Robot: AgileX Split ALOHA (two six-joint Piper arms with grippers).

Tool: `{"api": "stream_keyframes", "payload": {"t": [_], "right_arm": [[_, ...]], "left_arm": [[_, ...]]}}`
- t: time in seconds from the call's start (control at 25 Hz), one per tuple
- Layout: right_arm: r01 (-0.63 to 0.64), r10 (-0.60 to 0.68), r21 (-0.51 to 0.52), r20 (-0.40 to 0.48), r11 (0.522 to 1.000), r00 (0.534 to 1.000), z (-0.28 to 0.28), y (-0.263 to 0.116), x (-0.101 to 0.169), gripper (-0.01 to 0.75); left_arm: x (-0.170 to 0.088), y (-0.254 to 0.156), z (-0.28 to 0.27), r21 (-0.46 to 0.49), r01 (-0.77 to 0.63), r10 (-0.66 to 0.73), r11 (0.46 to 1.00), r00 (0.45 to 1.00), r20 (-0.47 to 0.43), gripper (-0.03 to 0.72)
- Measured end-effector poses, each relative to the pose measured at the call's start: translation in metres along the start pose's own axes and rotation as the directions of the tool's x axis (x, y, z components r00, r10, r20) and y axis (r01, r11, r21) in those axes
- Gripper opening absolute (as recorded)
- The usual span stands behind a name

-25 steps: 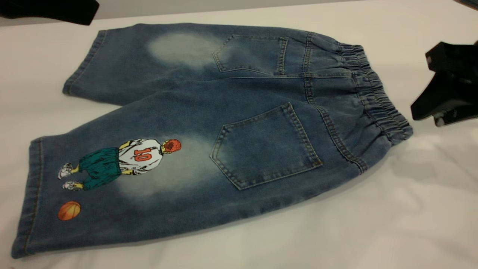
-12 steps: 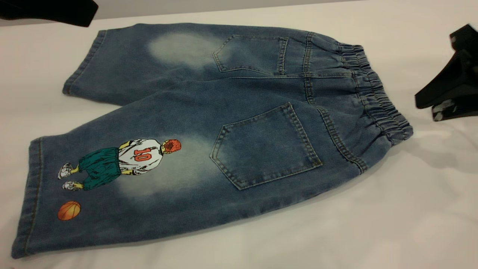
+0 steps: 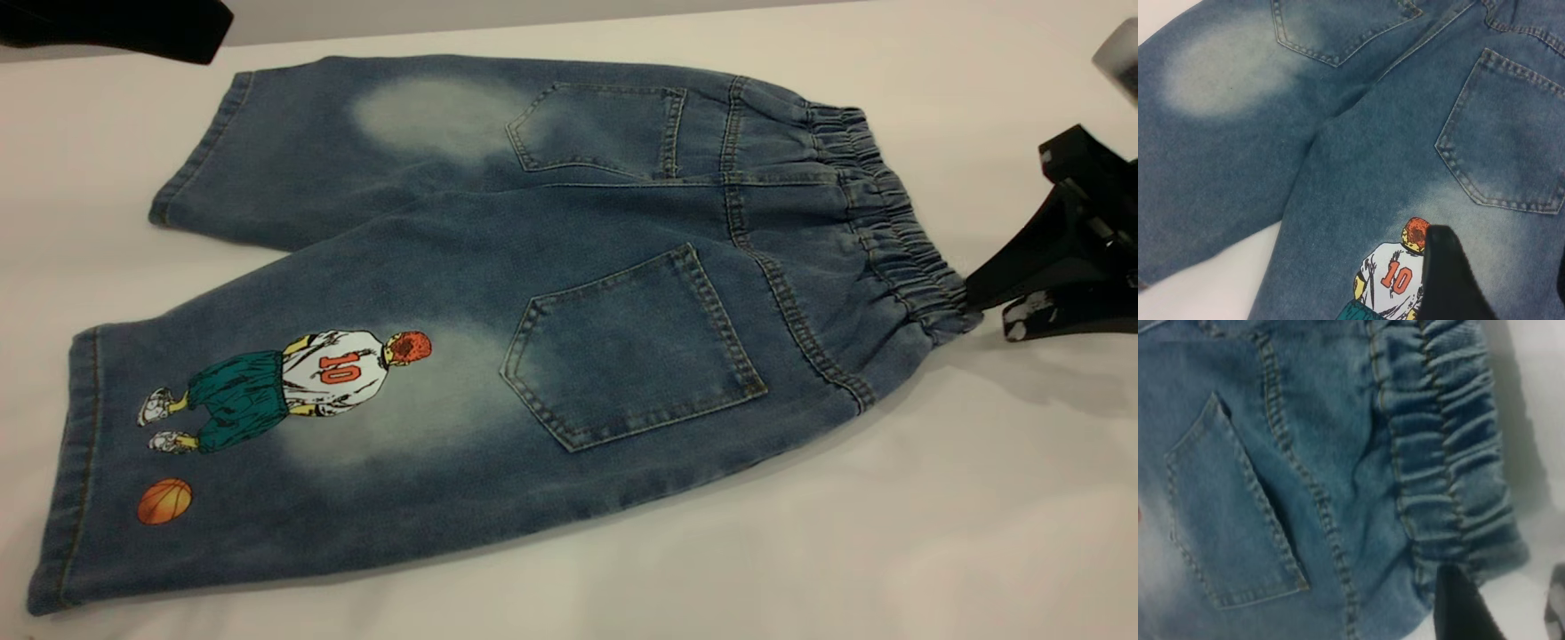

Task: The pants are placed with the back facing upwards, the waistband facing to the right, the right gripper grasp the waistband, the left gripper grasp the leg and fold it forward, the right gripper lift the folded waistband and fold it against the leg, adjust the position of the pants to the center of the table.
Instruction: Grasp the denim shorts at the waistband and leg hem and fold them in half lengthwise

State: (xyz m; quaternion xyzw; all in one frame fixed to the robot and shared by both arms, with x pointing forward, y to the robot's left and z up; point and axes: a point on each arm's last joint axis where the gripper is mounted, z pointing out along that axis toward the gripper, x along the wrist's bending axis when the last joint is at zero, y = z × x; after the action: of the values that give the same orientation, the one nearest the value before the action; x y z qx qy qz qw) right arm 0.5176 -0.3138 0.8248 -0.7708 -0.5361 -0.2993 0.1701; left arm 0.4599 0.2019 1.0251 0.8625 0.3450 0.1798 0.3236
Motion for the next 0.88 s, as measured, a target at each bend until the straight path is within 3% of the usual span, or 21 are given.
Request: {"api": "stream_keyframes", "payload": {"t": [0.44,0.88], "right_arm": [[-0.024,0.025,0.041,-0.015,0.999,1.000,0.019,0.005,-0.013,0.242],[0.000,0.003,0.021,-0.129,1.000,0.992,0.021,0.009,-0.005,0.242]], "left_arm": [[0.000,0.000,0.000,0.003,0.000,0.000,1.000,1.000,0.004,0.370],[0.000,0.000,0.000,0.003,0.000,0.000,1.000,1.000,0.004,0.370]]}}
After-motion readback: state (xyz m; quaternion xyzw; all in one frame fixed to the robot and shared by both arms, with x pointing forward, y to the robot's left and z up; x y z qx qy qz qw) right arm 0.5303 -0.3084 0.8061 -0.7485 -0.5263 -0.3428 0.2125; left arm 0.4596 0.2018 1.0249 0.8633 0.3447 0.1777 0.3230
